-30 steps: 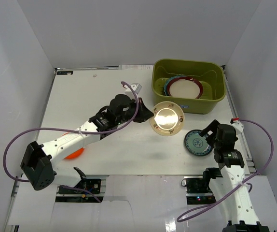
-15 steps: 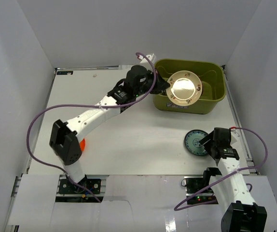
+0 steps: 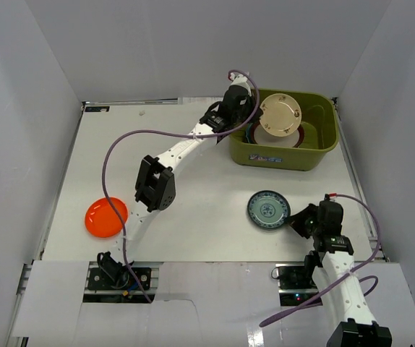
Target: Place the plates into the plastic bin on the countertop
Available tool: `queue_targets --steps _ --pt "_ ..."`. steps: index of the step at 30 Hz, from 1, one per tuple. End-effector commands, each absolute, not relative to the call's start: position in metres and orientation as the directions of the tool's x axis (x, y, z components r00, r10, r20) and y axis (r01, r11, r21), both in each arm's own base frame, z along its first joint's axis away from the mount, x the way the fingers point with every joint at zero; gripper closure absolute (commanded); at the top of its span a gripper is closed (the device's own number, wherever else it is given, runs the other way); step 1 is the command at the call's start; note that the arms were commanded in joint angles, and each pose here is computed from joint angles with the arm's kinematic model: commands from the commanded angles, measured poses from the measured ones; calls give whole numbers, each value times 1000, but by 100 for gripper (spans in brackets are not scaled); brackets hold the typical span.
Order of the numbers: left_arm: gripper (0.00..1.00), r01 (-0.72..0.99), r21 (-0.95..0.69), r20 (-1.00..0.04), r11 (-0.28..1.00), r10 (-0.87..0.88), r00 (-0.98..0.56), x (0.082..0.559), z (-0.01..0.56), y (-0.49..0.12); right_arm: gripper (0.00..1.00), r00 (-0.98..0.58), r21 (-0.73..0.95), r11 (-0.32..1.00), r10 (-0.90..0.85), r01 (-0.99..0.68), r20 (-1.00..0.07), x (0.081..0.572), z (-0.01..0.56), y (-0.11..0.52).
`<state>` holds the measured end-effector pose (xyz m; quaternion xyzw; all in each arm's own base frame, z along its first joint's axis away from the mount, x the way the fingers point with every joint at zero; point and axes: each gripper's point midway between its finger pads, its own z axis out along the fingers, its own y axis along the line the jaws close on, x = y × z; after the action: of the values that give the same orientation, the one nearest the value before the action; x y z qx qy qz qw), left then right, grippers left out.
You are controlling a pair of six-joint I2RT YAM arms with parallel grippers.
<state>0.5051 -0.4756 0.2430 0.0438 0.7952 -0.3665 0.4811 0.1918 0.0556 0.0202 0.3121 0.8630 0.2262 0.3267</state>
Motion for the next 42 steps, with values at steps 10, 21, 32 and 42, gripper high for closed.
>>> queue_targets --steps 10,21,32,42 --pt "96 525 -458 -879 717 -275 -390 531 237 -482 92 -722 663 740 519 112 -457 187 63 97" --pt "20 639 -469 -883 610 -298 -363 506 300 -488 92 -631 687 722 496 -81 -596 227 178 105" --pt "7 640 -388 -915 663 -359 -184 430 453 -369 92 -411 587 800 497 -125 -764 335 283 85" --pt "2 657 -465 -880 593 -226 -419 273 346 -279 92 -391 540 841 507 29 -768 454 264 60"
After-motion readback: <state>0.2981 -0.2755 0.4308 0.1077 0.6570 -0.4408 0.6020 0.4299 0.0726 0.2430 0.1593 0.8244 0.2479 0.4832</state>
